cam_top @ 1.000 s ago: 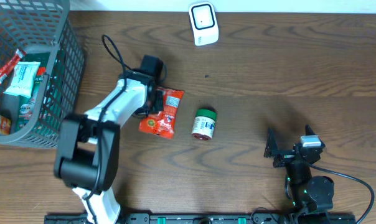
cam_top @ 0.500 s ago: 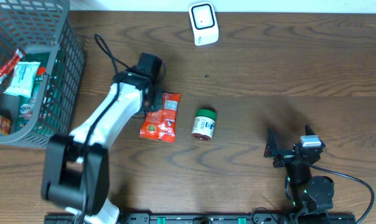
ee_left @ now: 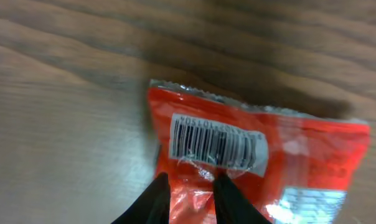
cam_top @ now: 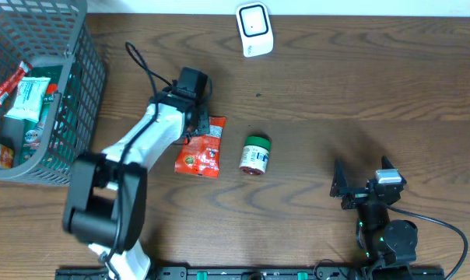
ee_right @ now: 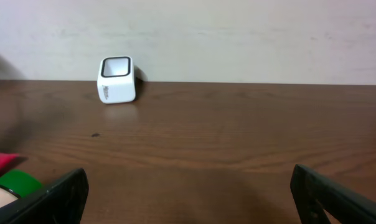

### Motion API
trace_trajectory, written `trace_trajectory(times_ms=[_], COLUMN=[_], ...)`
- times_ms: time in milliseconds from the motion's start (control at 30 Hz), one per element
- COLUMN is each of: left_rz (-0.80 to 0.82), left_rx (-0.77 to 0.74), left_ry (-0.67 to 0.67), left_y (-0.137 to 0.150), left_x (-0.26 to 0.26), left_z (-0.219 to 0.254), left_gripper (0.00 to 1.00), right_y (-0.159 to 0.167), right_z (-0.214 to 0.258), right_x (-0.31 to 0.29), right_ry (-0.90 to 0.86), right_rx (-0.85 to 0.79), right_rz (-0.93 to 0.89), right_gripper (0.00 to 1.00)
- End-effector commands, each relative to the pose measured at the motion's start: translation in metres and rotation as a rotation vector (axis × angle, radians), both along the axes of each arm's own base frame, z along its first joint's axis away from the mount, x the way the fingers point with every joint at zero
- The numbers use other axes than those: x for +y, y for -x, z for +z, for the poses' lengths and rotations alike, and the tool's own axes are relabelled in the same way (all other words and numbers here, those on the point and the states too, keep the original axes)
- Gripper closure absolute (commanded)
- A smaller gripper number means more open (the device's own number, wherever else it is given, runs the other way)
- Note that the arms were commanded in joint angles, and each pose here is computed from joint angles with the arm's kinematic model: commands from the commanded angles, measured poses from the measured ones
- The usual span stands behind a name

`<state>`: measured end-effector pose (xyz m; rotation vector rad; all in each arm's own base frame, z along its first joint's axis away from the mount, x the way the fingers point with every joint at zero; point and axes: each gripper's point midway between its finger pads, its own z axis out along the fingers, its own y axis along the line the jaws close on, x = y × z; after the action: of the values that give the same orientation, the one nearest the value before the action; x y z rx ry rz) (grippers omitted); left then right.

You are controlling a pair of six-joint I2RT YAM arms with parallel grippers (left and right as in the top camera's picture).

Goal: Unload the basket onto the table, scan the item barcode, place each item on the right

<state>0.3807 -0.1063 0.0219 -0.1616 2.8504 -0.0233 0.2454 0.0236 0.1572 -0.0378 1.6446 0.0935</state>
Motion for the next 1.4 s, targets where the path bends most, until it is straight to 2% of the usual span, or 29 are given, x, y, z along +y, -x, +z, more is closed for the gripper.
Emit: trace_trajectory(times_ms=[0,167,267,433,567,700,733,1000,1167,1367], left_rz=[0.009,0.010,0.011,0.011,0.015,0.036,0.041,0.042,0.013,-0.006], left_rx=[0.011,-0.072,-0.150,-0.201,-0.128,-0.060,-0.050,0.065,0.134,0.107], left_ry=[-0.006,0.018,0.043,0.060,0.023,-0.074,-0.098,-0.165,-0.090,-0.066], left_y=[0.000,-0.019,-0.027,-0.022,-0.006,0.008,0.011,0.026,0.033,0.026], left_x=[0.000,-0.003,-0.006,-0.004,0.003,0.021,0.026,0.036,0.021,0.015], left_z=[-0.013,0.015,0.051,0.083,0.072,0.052,0.047,0.005,-0.015,-0.015], left_gripper=[0.75,0.74,0.66,0.60,0.62,0.90,0.92,0.92,0.92,0.89], right_y=[0.000,0.000,0.000,0.000,0.000,0.000,0.000,0.000,0.000,0.000], right_z=[0.000,0.000,0.000,0.000,0.000,0.000,0.000,0.000,0.000,0.000], right_x=[-0.001,-0.001,-0.001,-0.001,-0.001,-0.001,-0.001,-0.001,-0.001,-0.001], right_ry=[0.008,0.008,0.008,0.008,0.008,0.008,0.008,0.008,0.008,0.008], right_rx=[-0.001,-0.001,-0.001,-0.001,-0.001,-0.001,-0.001,-0.001,-0.001,-0.001], right_rz=[-0.006,-0.006,-0.006,-0.006,-0.006,-0.006,-0.006,-0.006,-0.006,-0.006], right_gripper=[0.01,0.01,0.01,0.01,0.01,0.01,0.01,0.01,0.01,0.01])
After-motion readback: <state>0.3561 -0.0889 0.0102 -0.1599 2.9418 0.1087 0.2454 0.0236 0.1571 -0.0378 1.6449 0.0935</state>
